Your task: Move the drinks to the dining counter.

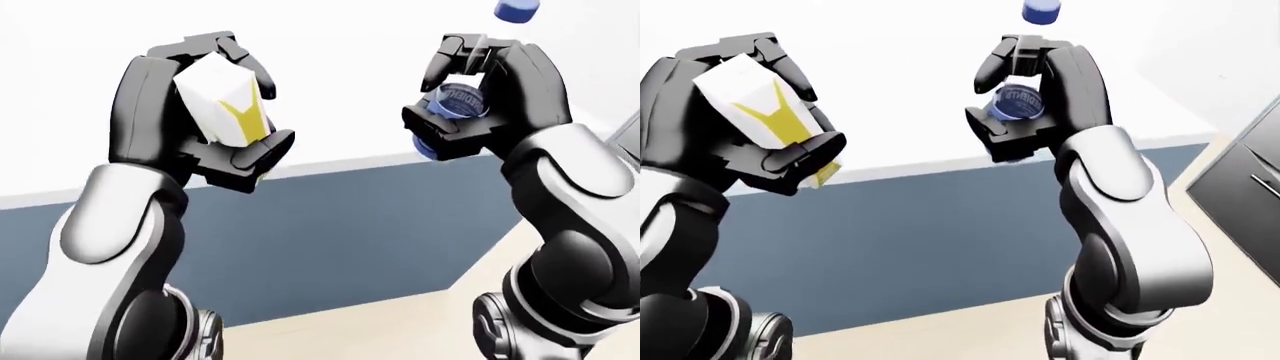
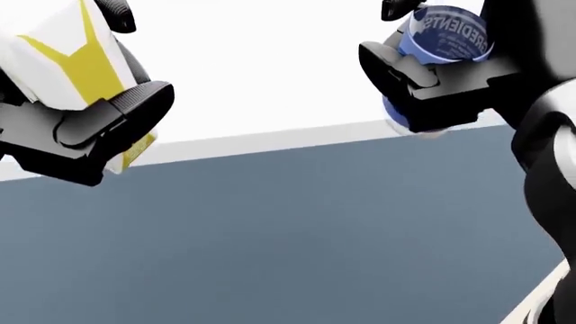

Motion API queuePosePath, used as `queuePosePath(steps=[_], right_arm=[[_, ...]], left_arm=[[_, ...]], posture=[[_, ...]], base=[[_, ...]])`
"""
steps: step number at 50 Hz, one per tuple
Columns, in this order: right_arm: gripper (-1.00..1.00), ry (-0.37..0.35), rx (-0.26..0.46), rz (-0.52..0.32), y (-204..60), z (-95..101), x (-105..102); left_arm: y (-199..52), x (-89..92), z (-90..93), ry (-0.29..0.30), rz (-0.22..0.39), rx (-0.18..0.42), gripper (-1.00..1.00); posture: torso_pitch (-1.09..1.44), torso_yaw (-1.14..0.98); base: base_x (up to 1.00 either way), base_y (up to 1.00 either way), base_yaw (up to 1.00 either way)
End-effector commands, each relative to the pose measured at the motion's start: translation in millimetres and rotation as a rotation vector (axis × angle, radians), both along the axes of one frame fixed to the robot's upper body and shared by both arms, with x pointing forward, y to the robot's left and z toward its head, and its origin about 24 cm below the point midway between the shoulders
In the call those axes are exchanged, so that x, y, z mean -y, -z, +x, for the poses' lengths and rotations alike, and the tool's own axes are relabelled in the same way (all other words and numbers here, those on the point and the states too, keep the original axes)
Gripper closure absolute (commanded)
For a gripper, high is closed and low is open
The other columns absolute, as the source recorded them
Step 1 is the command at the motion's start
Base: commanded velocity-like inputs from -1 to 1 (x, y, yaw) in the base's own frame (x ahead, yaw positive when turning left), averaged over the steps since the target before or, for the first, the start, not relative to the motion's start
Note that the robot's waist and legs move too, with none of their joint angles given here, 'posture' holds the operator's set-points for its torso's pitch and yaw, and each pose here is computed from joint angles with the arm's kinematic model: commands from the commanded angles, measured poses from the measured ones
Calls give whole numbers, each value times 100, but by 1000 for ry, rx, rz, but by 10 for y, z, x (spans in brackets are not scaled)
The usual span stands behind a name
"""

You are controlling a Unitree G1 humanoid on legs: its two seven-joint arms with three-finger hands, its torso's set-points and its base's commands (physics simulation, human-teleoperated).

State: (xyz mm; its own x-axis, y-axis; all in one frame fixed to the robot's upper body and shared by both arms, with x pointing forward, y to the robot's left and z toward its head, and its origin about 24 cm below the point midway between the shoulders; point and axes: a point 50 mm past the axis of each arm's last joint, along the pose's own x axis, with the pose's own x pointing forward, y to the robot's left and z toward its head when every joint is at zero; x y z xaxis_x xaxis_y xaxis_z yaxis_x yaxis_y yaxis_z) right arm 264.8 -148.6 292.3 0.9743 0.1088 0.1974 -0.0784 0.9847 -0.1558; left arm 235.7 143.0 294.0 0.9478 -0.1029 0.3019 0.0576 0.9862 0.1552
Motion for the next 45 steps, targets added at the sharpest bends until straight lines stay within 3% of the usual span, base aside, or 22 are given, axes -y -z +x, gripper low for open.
queuePosePath(steps=[1,30,37,45], right_arm=[[100,6,115,10,-177,-81,10],[100,-25,113,-2,-133,-81,-94],[100,-27,117,-2,-147,-86,-90],[100,-13,115,17,-154,-80,-55]], left_arm=[[-143,10,-60,6,-1,85,100],[-107,-21,-123,-3,-8,98,100],[-121,-23,-120,-4,-7,100,100],[-128,-9,-118,0,-5,101,100]], posture=[[0,0],[0,0],[0,0],[0,0]], base=[[8,0,0],[5,2,0],[0,0,96],[0,0,4]])
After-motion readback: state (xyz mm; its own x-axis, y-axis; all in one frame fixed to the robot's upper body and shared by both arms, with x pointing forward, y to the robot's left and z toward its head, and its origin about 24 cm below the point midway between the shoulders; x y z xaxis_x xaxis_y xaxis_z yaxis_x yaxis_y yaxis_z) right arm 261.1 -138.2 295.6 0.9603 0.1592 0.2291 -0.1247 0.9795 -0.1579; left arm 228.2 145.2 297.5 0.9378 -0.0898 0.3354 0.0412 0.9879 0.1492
